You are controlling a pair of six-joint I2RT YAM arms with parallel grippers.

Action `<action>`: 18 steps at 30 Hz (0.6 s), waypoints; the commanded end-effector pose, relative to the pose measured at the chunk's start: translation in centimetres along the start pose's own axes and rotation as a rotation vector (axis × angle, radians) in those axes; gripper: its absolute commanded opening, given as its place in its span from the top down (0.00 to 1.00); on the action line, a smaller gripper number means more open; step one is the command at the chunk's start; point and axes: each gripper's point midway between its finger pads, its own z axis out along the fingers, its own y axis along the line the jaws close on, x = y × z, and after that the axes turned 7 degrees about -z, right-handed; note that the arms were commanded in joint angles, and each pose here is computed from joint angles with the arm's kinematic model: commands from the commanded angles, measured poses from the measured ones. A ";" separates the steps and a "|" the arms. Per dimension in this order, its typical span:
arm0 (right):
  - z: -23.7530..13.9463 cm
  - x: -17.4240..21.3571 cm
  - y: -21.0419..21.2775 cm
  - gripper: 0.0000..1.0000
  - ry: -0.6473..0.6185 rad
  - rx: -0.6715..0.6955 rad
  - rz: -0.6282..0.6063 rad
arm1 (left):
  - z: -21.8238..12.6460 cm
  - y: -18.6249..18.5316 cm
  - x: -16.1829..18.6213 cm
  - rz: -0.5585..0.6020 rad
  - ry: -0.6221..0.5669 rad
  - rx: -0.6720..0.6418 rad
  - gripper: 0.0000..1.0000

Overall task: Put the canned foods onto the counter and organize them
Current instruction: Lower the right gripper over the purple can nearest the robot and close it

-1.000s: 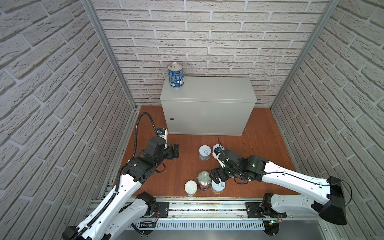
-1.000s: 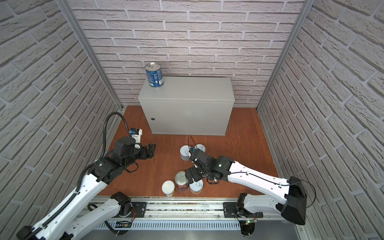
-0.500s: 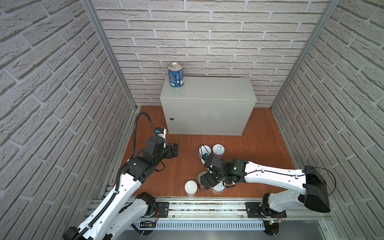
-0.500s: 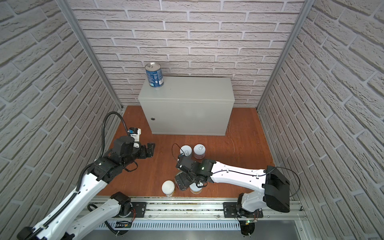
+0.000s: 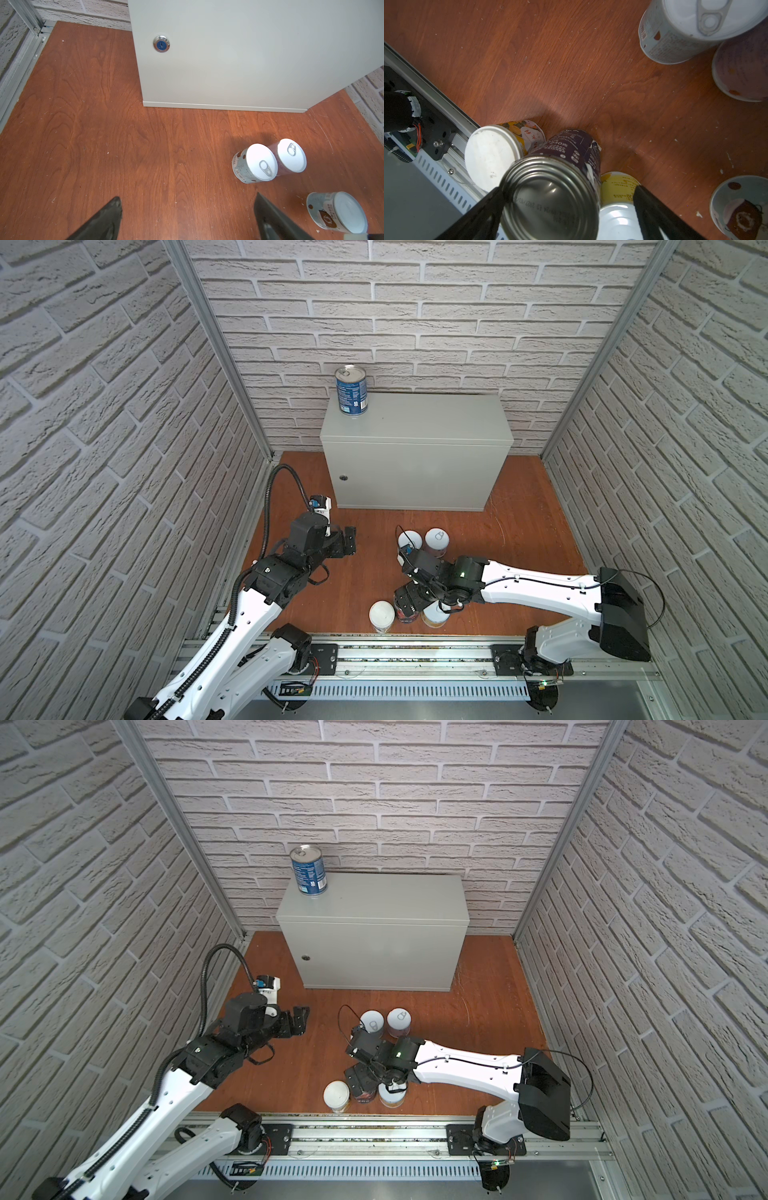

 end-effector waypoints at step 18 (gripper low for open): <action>-1.1 -0.7 1.5 0.01 0.010 0.034 -0.060 | -0.7 0.3 -0.4 -0.009 -0.029 -0.002 0.02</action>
